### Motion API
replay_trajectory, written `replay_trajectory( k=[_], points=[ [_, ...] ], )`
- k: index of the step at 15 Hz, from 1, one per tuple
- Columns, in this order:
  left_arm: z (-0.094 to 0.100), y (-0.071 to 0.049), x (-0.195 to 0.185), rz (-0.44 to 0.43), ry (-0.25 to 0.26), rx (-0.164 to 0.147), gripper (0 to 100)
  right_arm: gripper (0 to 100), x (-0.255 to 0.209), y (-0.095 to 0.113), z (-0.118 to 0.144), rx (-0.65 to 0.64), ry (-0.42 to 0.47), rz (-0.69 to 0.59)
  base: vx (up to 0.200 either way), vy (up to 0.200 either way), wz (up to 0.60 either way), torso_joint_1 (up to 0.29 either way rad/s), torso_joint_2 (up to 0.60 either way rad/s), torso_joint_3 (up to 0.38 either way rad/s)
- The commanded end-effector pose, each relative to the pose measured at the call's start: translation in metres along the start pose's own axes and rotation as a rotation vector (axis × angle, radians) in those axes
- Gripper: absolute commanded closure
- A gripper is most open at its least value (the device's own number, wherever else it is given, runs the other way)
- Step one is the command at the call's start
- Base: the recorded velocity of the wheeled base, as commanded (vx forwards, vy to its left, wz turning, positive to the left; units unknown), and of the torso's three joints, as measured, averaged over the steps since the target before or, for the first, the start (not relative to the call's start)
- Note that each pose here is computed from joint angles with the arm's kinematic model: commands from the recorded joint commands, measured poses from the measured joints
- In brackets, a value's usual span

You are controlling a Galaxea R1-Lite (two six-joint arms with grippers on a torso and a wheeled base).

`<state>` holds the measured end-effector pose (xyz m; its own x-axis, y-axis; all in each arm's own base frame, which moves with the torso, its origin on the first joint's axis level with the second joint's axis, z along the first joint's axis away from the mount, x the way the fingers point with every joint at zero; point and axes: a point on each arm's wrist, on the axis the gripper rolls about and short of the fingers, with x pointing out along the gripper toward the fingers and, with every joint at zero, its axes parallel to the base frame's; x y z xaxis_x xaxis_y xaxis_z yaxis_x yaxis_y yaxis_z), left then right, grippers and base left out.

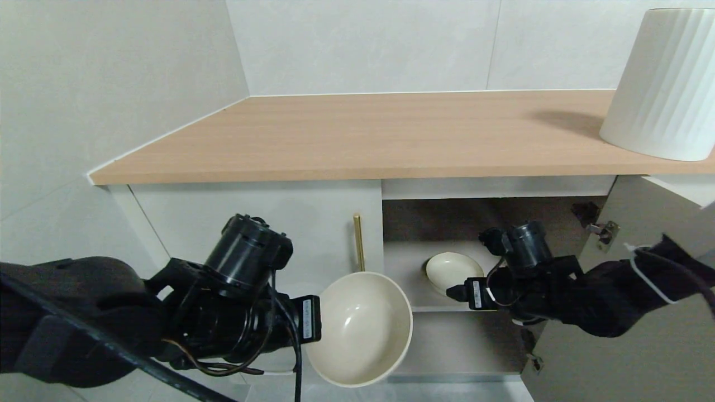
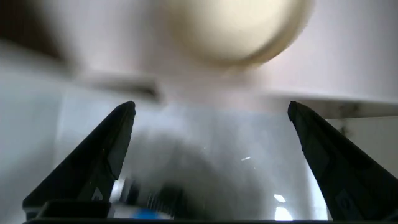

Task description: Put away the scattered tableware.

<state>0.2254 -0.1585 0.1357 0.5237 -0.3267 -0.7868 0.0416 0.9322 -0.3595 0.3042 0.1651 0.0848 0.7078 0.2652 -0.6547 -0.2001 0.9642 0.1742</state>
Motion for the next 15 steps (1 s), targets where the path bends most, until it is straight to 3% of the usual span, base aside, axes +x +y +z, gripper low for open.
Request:
replay_trajectory(
  k=[1,4,7,13,15],
  points=[
    [-0.012,-0.005,0.026,0.07,0.056,0.031,100,0,-0.073,0.023,0.002,-0.077,-0.022,0.158,0.0,0.0,0.0,0.0,0.0,0.0],
    [-0.026,-0.011,0.045,0.113,0.103,0.074,100,0,-0.101,0.038,-0.006,-0.127,0.024,0.247,0.0,0.0,0.0,0.0,0.0,0.0],
    [-0.034,-0.013,0.055,0.144,0.124,0.097,100,0,-0.101,0.051,-0.021,-0.173,0.076,0.281,0.0,0.0,0.0,0.0,0.0,0.0],
    [-0.042,-0.022,0.052,0.128,0.131,0.131,100,0,-0.056,0.077,-0.066,-0.265,0.26,0.262,0.0,0.0,0.0,0.0,0.0,0.0],
    [-0.042,-0.023,0.051,0.125,0.131,0.134,100,0,-0.047,0.08,-0.067,-0.26,0.236,0.26,0.0,0.0,0.0,0.0,0.0,0.0]
  ],
)
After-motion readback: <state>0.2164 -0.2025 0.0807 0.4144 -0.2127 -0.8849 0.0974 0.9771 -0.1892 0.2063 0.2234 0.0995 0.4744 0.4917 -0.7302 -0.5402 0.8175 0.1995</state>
